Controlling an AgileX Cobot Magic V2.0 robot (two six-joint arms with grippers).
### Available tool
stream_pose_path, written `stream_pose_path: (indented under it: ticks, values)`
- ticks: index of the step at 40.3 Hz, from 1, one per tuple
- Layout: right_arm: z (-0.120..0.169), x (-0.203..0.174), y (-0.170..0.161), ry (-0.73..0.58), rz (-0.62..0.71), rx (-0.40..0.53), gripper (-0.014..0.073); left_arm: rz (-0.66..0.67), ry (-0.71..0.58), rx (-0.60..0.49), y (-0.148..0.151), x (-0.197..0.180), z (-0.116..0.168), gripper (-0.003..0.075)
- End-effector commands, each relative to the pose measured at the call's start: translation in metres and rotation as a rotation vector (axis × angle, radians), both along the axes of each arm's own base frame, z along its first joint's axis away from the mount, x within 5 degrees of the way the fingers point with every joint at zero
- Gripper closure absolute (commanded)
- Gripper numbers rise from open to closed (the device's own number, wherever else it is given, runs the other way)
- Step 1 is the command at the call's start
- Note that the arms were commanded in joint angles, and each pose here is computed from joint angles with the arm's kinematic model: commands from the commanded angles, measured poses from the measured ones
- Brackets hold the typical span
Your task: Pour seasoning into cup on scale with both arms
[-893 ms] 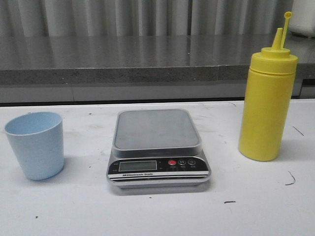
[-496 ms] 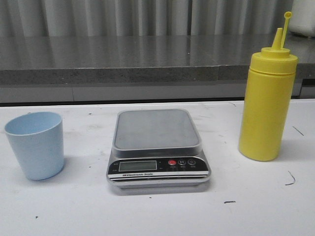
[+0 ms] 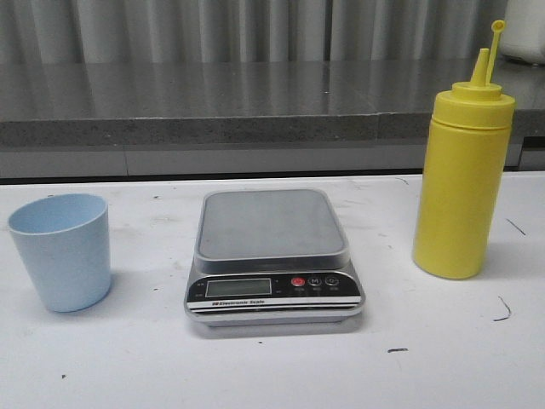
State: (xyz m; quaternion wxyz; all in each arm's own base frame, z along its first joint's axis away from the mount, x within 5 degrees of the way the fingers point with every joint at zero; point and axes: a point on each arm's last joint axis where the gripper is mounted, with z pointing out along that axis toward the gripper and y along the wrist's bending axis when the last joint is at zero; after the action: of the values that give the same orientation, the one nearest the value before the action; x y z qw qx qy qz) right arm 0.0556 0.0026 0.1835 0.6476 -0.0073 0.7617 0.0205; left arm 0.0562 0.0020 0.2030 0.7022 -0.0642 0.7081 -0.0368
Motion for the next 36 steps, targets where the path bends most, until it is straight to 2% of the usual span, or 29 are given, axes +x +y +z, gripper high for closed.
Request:
stream_pose_path:
  ticks: [1,11,15,20,25,31,36]
  values:
    - [0.012,0.000,-0.001,-0.121,-0.010,0.004,0.0655,0.003,-0.069,-0.016,0.000,0.000,0.000,0.0740]
    - [0.016,0.000,-0.001,-0.169,-0.013,0.006,0.0655,0.004,-0.092,-0.015,0.000,-0.001,0.002,0.0740]
    - [0.023,0.000,-0.001,-0.240,-0.016,0.008,0.0655,0.007,-0.201,-0.011,0.001,-0.002,0.012,0.0741]
    - [0.042,-0.003,-0.002,-0.340,-0.018,0.011,0.0656,0.014,-0.400,-0.005,0.001,-0.008,0.033,0.0741]
    - [0.075,-0.012,-0.002,-0.405,-0.016,0.013,0.0656,0.013,-0.465,-0.003,0.001,-0.015,0.060,0.0741]
    - [0.118,-0.018,-0.001,-0.352,-0.009,0.011,0.0656,0.007,-0.428,0.006,0.000,-0.019,0.098,0.0741]
    - [0.138,-0.009,0.000,-0.213,-0.003,0.006,0.0656,0.008,-0.255,0.039,0.000,-0.007,0.115,0.0741]
